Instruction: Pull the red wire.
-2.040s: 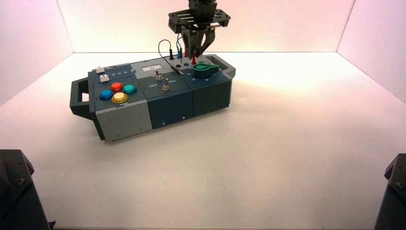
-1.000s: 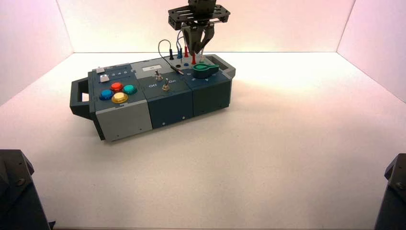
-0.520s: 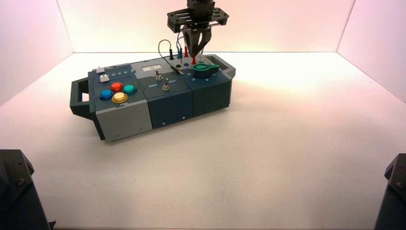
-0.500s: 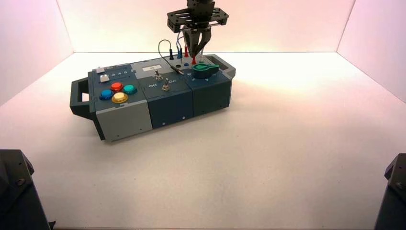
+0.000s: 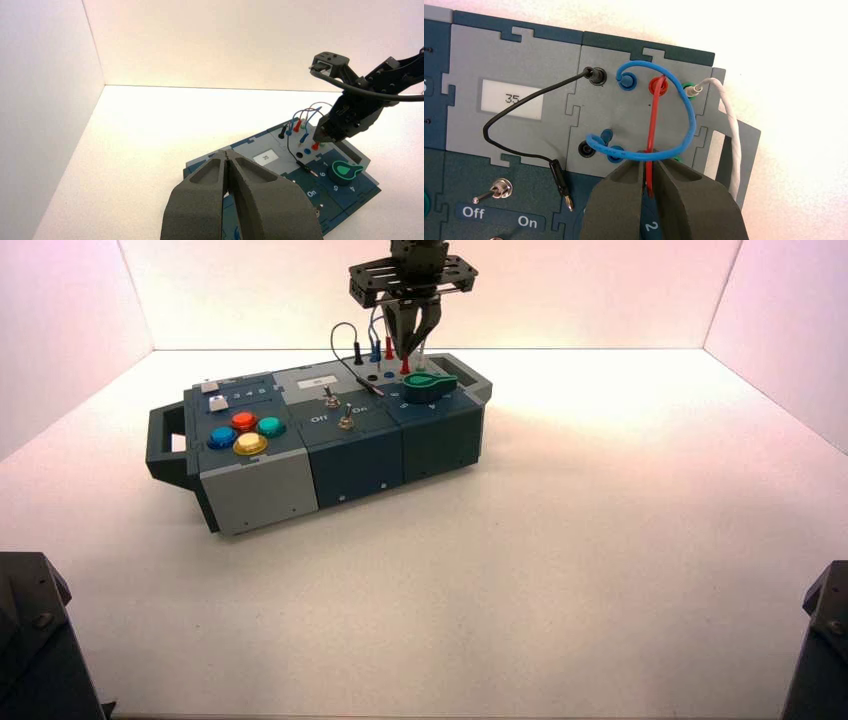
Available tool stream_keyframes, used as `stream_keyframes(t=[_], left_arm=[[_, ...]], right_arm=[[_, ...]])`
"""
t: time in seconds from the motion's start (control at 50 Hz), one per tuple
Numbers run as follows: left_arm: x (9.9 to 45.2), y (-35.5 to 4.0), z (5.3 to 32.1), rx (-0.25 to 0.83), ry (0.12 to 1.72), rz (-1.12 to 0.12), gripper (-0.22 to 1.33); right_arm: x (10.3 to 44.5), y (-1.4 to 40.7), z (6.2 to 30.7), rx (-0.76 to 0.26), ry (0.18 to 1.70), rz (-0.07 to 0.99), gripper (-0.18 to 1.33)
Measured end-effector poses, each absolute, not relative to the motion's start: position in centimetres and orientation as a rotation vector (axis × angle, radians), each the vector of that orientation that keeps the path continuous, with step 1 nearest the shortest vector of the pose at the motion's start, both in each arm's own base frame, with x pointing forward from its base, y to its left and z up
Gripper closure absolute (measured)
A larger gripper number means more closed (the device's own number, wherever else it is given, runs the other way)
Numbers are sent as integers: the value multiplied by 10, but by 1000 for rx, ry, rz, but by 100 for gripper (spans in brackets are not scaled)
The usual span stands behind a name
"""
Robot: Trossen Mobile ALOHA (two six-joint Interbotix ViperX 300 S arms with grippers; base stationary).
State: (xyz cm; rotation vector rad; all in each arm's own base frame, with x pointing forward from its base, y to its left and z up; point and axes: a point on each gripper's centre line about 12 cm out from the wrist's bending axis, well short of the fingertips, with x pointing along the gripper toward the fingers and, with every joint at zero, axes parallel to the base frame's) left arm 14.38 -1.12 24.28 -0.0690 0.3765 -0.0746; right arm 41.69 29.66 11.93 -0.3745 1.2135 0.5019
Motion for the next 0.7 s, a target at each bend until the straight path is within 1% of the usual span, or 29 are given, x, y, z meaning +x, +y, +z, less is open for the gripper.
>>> stream_keyframes(t=[0.12, 0.3, 0.7], left_arm=[[144, -11, 243, -69, 377, -75, 127], [144, -11, 243, -69, 375, -75, 127], [144, -11, 243, -69, 376, -73, 127]], right_arm=[[417, 296, 125, -373, 1203, 503, 122], [419, 296, 146, -360, 1163, 506, 122], [415, 294, 150, -371, 1185, 504, 122]])
